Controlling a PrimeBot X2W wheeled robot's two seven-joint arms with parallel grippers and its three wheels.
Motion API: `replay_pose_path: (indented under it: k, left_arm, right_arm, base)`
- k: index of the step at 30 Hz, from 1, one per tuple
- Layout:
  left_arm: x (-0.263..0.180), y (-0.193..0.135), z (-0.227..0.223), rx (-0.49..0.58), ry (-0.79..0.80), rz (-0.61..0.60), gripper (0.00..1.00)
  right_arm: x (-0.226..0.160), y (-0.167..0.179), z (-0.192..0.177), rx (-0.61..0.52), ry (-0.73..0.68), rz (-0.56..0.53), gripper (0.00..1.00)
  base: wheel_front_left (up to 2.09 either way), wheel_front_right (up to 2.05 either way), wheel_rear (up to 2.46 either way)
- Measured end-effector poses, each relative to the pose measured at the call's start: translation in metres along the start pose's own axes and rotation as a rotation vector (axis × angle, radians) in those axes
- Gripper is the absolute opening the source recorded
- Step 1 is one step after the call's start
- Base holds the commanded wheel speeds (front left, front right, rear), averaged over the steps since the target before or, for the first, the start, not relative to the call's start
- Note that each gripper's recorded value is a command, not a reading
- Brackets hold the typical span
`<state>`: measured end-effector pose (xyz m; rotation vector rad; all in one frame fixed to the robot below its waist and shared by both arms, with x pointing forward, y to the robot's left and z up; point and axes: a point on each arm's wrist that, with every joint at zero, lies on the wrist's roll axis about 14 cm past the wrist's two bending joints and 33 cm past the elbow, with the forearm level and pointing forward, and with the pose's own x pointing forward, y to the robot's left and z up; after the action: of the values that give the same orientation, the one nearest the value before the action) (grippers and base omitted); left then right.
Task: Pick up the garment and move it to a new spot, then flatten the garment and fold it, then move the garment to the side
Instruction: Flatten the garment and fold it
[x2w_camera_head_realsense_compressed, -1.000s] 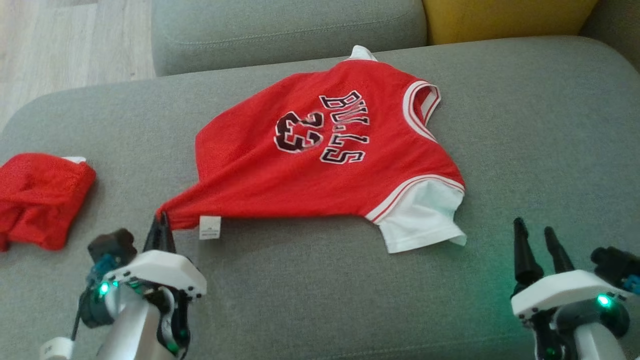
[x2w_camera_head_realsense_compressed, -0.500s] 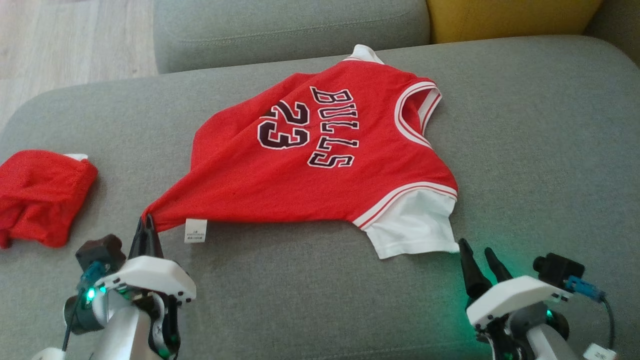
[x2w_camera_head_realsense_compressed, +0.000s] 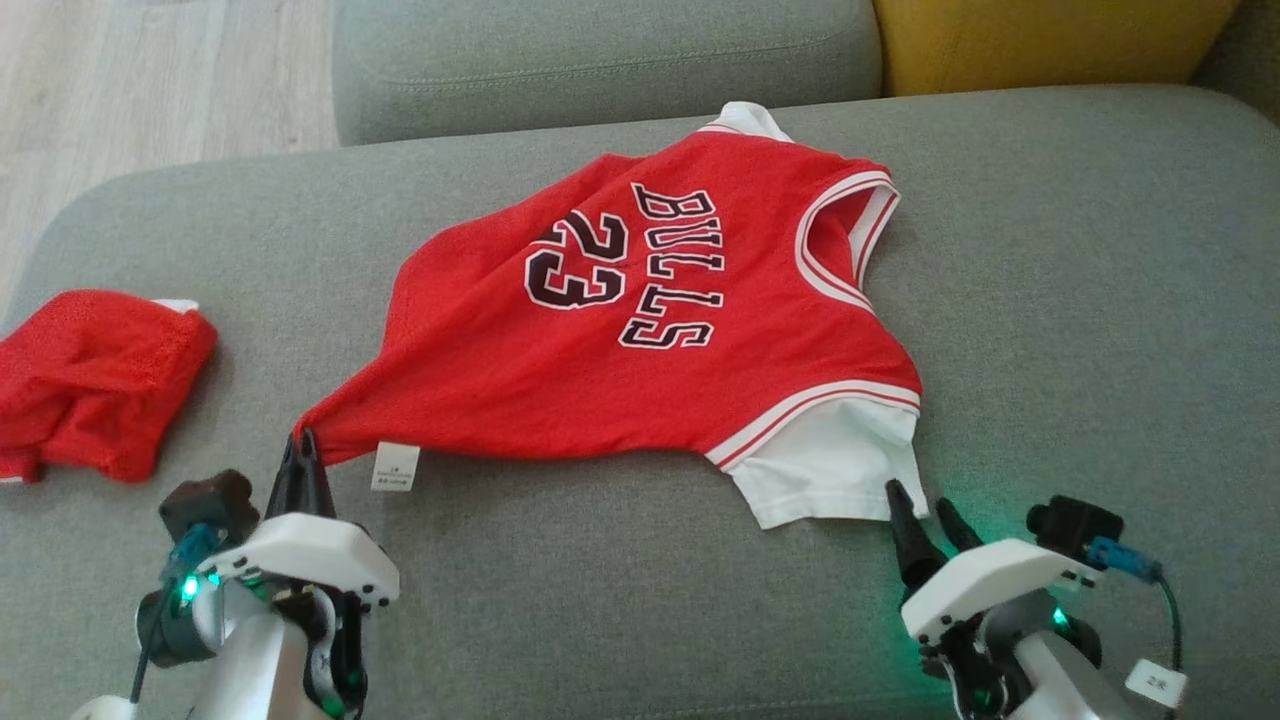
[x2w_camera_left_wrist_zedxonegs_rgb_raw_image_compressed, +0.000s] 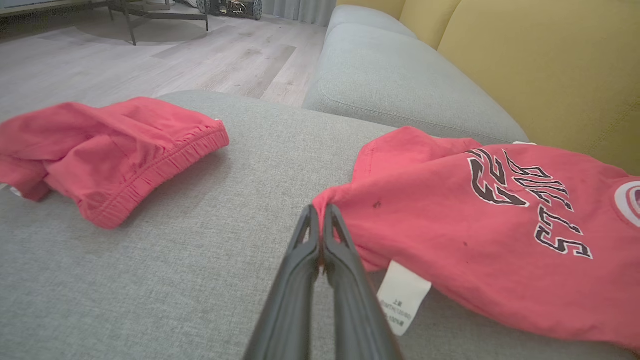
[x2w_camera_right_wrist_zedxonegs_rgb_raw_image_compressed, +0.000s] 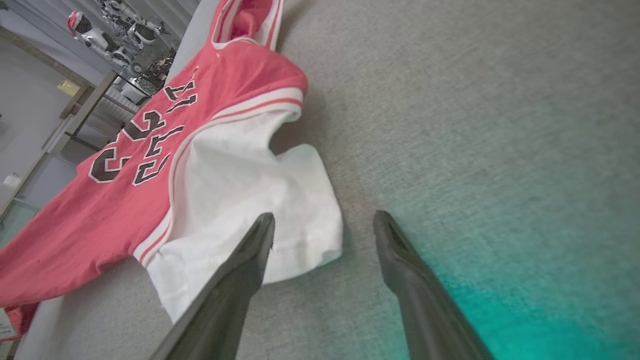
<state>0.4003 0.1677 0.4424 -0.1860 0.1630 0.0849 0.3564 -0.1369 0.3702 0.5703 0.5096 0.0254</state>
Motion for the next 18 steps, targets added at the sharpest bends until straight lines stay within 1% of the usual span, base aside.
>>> replay_pose_path:
  k: [4,5,6,7,8,11,13,15,18]
  left_arm:
    - [-0.001,-0.001,-0.002,0.005,0.004,-0.008,0.00]
    - [-0.001,-0.001,-0.002,0.005,0.004,-0.008,0.00]
    - [-0.001,-0.001,-0.002,0.005,0.005,-0.008,0.00]
    - [-0.001,-0.001,-0.002,0.004,0.006,-0.008,0.00]
    - [-0.001,-0.001,-0.002,0.004,0.006,-0.008,0.00]
    - [-0.001,-0.003,-0.002,0.001,0.006,-0.014,0.00]
    - [-0.002,-0.004,-0.002,-0.001,0.008,-0.025,0.00]
    - [-0.002,-0.008,-0.001,-0.001,0.004,-0.041,0.00]
    - [-0.002,-0.016,0.006,0.008,-0.020,-0.075,0.00]
  right_arm:
    - [0.003,0.005,-0.004,-0.017,0.016,0.014,1.00]
    - [0.003,0.005,-0.004,-0.017,0.016,0.014,0.83]
    - [0.003,0.007,-0.005,-0.025,0.023,0.017,0.35]
    - [0.004,0.008,-0.005,-0.029,0.027,0.020,0.07]
    - [0.004,0.009,-0.006,-0.031,0.031,0.023,0.00]
    - [0.003,0.009,-0.010,-0.051,0.031,0.023,0.00]
    - [0.003,0.009,-0.006,-0.073,0.006,0.027,0.00]
    - [0.004,0.014,0.006,-0.113,-0.038,0.041,0.00]
    - [0.007,0.030,0.036,-0.192,-0.129,0.091,0.00]
  base:
    - [0.00,0.00,0.00]
    - [0.00,0.00,0.00]
    - [0.00,0.00,0.00]
    - [0.00,0.00,0.00]
    - [0.00,0.00,0.00]
    - [0.00,0.00,0.00]
    - [0.00,0.00,0.00]
    - [0.00,0.00,0.00]
    - [0.00,0.00,0.00]
